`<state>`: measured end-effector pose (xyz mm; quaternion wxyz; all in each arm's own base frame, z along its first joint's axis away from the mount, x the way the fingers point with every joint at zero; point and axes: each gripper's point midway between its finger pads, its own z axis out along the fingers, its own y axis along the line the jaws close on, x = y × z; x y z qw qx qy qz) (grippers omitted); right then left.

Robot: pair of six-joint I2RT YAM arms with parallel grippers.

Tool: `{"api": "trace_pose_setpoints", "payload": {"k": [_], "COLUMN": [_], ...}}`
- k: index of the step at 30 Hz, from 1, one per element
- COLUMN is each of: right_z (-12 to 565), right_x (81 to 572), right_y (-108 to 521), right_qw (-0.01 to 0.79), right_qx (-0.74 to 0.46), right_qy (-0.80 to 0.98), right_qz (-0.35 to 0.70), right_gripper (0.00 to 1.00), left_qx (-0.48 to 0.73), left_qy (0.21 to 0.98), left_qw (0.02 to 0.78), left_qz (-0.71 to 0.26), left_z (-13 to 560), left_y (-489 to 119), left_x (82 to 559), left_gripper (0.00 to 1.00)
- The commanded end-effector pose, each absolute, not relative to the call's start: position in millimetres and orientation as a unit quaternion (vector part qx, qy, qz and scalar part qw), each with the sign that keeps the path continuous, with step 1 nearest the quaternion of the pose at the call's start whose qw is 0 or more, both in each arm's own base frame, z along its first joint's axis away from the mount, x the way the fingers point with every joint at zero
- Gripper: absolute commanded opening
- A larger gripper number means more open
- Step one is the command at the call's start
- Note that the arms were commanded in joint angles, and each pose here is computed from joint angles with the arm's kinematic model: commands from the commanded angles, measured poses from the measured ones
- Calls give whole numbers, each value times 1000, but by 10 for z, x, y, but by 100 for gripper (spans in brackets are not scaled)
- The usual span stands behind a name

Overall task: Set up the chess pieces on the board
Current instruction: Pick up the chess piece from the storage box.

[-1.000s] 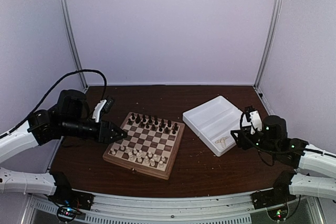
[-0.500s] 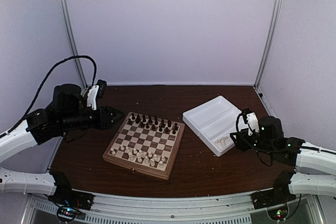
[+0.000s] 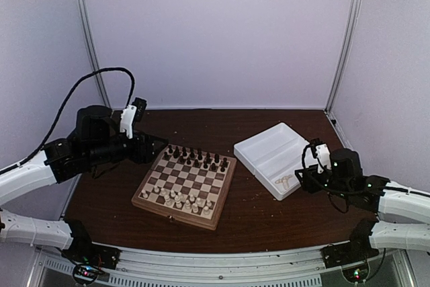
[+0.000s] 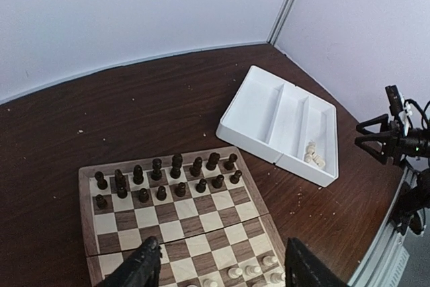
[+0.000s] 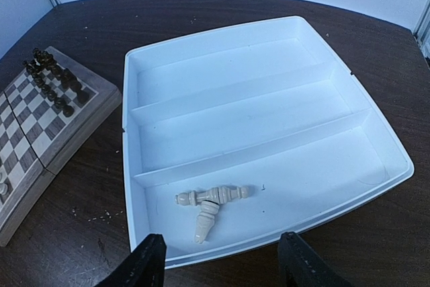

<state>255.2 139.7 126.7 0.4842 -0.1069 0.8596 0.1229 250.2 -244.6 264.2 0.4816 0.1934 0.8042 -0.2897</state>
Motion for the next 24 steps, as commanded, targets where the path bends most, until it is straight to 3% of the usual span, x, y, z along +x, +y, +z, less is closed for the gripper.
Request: {"api": "trace_pose_setpoints", "payload": {"k": [1, 5, 14, 18, 24], "right_z": [1358, 1341, 1282, 1339, 1348], "right_x": [2627, 2633, 2678, 2783, 2888], "right_y": [1424, 1442, 1441, 1504, 1703], "right_qw": [491, 486, 467, 422, 306], "right_qx": [-104, -107, -104, -70, -34], "right_qy": [857, 859, 872, 898, 947], "right_qz": [120, 120, 105, 101, 91], "right_gripper": [61, 61, 61, 61, 52], "left_qx": [220, 226, 244, 251, 261], "left_qy": [782, 777, 775, 777, 779], "left_qw": [509, 516, 497, 488, 486], "left_qz": [-283, -280, -305, -308, -299], "left_z": [2654, 2584, 2477, 2464, 2462], "left_y": [-2418, -2445, -2647, -2687, -2663], "left_x": [2480, 2521, 2555, 2548, 2526], "left_gripper": [69, 81, 90, 97, 97]}}
